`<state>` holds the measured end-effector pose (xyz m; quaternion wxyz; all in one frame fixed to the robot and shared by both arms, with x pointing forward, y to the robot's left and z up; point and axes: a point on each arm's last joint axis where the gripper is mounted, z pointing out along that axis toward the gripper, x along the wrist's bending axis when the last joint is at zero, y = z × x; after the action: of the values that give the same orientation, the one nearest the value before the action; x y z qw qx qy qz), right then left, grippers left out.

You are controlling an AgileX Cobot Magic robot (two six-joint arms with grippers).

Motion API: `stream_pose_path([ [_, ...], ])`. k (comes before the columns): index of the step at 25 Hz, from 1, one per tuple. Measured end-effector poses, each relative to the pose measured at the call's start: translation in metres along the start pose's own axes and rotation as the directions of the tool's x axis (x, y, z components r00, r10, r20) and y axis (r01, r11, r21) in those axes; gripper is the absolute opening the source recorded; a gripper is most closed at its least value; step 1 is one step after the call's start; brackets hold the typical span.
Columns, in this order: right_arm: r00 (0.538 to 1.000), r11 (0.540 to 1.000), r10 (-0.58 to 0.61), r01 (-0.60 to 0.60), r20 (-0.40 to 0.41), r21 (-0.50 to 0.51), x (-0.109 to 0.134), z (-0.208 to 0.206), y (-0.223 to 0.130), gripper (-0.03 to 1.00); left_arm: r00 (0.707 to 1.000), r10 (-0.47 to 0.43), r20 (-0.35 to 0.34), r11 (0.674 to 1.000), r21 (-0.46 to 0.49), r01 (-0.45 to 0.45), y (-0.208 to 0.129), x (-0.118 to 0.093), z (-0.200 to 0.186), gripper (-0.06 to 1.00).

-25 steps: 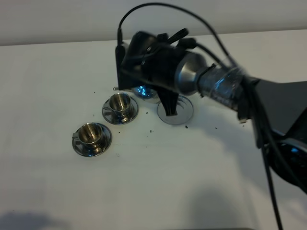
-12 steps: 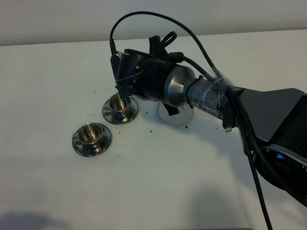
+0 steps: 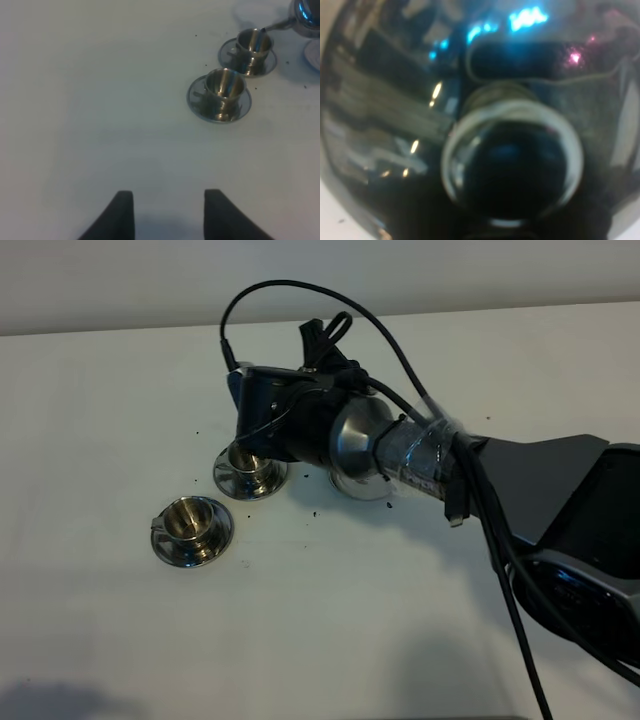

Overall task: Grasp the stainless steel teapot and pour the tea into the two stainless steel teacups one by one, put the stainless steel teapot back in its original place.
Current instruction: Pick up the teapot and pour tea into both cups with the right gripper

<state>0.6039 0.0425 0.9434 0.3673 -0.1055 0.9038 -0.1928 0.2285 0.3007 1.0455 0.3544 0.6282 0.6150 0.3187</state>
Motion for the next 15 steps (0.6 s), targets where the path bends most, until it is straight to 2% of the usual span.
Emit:
stream_pose_path([
  [8, 0.995, 0.995, -0.084, 0.082, 0.055, 0.052, 0.0009, 0.0035, 0.004, 0.18, 1.0, 0.0, 0.0, 1.0, 0.0, 0.0, 0.0, 0.0, 0.0, 0.37],
  [15, 0.99, 0.993, -0.111, 0.106, 0.087, 0.06, 0.0, 0.0008, 0.0072, 0.18, 1.0, 0.0, 0.0, 1.0, 0.0, 0.0, 0.0, 0.0, 0.0, 0.37],
])
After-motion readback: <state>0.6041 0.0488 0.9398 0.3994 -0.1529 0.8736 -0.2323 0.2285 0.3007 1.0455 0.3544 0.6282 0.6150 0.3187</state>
